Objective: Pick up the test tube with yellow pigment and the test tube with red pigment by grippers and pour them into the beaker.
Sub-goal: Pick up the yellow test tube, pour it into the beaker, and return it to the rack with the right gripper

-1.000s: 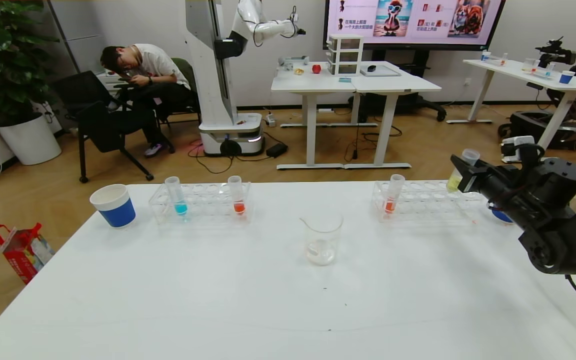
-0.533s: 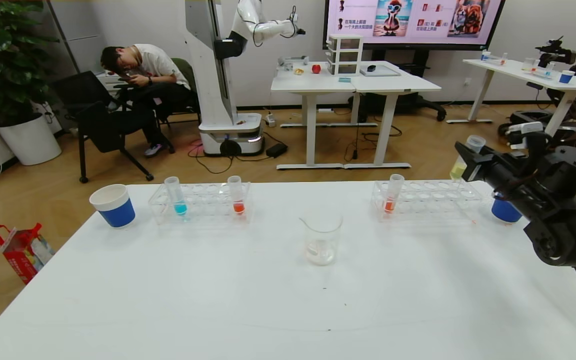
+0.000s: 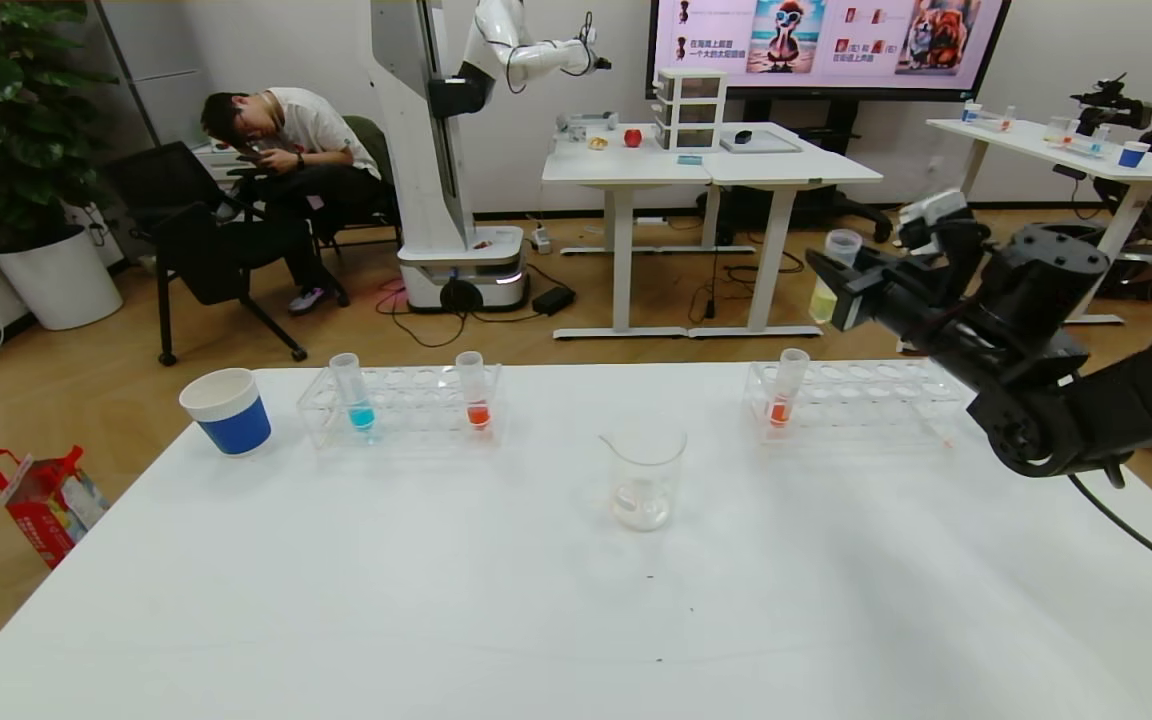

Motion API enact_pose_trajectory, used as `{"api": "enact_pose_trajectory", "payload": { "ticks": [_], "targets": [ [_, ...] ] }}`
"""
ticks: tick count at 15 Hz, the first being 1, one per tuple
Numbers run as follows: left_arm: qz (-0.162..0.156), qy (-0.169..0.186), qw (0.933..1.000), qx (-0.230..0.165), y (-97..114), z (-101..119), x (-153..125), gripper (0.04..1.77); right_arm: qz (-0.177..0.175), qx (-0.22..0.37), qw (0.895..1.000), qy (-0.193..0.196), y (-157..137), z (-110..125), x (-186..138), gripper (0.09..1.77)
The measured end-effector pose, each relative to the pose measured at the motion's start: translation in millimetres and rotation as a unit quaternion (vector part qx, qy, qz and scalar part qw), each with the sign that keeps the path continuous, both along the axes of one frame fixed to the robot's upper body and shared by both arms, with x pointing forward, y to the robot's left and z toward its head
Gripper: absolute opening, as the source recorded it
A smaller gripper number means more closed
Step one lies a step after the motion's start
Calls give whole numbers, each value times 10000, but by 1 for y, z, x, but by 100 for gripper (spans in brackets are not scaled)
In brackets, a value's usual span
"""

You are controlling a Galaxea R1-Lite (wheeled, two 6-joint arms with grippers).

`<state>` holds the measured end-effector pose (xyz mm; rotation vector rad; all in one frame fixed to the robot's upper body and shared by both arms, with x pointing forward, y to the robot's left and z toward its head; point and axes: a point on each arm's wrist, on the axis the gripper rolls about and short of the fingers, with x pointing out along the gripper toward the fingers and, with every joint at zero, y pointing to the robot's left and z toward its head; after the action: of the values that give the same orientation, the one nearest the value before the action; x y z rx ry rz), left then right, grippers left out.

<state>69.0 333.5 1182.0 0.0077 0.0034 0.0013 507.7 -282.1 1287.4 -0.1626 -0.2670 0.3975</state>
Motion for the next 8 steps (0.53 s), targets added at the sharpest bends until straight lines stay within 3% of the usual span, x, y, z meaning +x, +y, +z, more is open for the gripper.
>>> {"api": "enact_pose_trajectory", "payload": {
  "ticks": [5,8],
  "targets": [
    [0,0,10000,0,0,0,0,175,594,-594,9950,-548,63,9,-8,50],
    [0,0,10000,0,0,0,0,175,1078,-1254,9798,-1128,84,3,-10,50]
  ]
}}
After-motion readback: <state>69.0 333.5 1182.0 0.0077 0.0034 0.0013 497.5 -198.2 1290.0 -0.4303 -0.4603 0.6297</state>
